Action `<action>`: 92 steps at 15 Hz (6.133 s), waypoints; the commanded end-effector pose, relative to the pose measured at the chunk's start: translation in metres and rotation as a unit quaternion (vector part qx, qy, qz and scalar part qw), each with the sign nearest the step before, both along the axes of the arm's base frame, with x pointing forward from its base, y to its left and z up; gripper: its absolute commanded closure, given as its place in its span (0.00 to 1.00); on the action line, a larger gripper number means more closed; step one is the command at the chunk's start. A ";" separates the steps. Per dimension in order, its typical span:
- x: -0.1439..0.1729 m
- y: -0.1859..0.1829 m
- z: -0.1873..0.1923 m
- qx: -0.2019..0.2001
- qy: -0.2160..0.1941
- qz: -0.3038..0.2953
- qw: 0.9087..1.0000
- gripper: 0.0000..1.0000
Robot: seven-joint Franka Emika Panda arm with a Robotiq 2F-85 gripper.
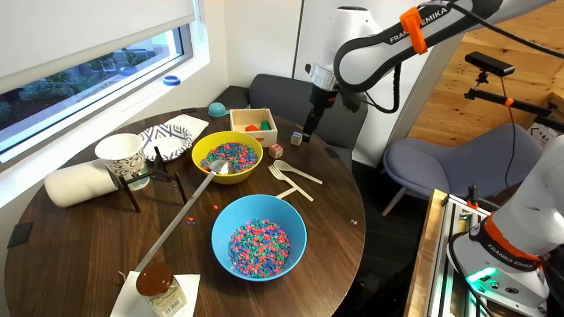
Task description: Pick up a block with a blue letter and stack it on top of the block with an orange letter
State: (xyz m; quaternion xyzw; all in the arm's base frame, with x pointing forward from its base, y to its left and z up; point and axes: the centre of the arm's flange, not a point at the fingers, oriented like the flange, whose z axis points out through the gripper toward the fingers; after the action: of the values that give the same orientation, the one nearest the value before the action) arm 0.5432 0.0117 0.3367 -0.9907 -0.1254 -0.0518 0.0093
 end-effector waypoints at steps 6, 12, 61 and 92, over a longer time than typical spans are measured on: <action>0.039 0.008 -0.016 -0.004 -0.033 0.011 0.999 0.38; 0.039 0.019 -0.016 -0.007 -0.017 0.016 1.000 0.75; 0.047 0.121 0.012 -0.022 -0.063 -0.224 0.972 0.92; 0.045 0.118 0.012 0.000 -0.015 -0.236 0.972 0.28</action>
State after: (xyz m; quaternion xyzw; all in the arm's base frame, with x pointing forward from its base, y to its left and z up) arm 0.5868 0.1274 0.3502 -0.9899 0.1133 -0.0844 -0.0144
